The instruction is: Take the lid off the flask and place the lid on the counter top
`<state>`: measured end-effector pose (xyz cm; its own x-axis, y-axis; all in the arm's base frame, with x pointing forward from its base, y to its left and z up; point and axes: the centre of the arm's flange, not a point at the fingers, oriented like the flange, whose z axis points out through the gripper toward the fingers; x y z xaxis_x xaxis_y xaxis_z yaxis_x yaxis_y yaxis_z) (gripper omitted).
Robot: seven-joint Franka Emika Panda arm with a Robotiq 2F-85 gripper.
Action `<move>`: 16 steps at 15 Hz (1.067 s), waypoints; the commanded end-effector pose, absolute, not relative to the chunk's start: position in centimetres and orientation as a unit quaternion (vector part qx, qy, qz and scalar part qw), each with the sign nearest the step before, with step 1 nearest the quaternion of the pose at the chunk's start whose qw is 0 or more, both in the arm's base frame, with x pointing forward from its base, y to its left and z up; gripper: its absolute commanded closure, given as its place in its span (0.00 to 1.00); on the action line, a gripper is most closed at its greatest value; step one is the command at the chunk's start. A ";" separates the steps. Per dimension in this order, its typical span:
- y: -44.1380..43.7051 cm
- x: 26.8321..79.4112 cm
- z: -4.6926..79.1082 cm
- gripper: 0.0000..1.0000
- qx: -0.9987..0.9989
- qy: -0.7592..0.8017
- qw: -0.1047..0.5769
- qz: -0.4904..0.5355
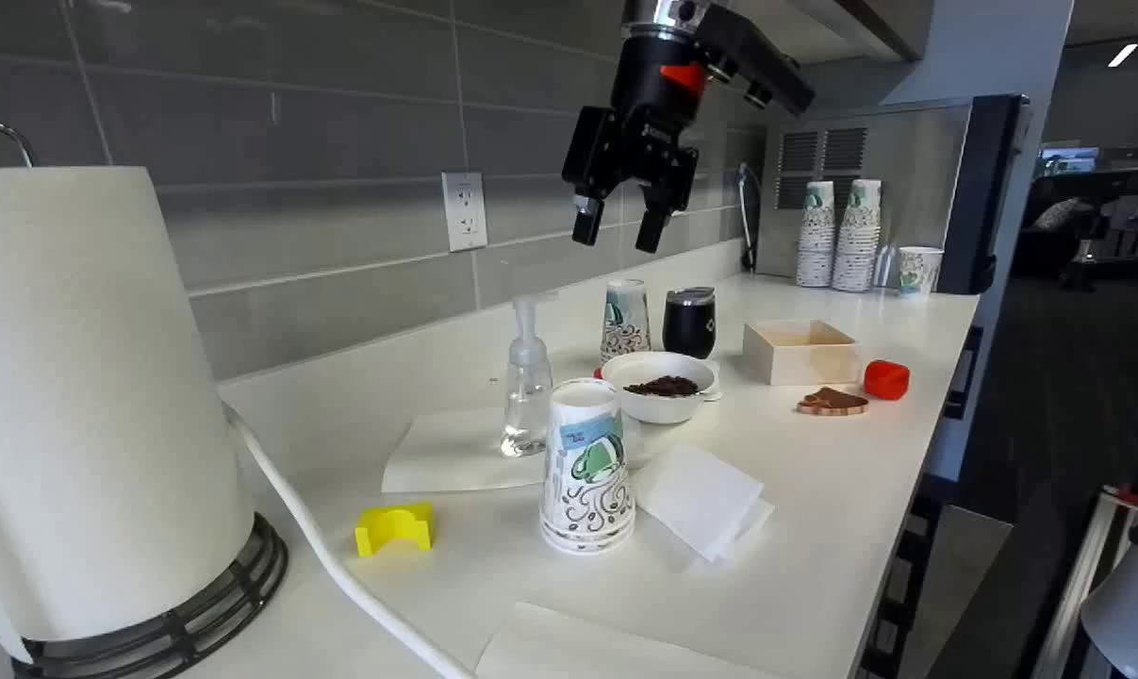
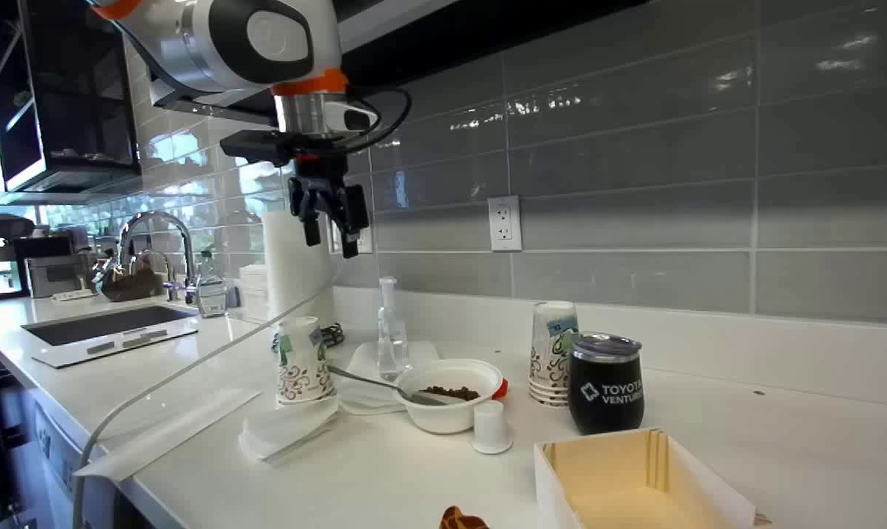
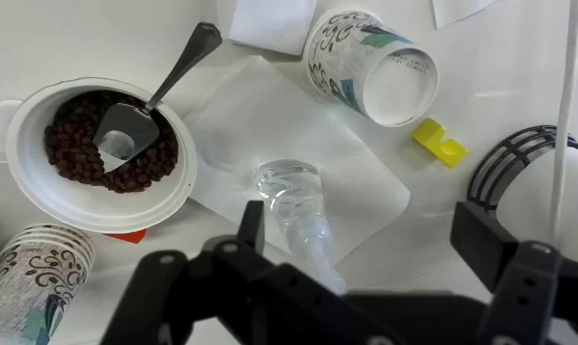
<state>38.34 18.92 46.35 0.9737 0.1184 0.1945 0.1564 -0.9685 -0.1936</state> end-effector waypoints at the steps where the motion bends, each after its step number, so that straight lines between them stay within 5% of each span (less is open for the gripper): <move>1: 18.9 38.3 46.4 0.00 -0.988 -0.070 0.104 -0.091; 16: 6.0 45.7 50.1 0.00 -0.992 0.003 0.040 -0.123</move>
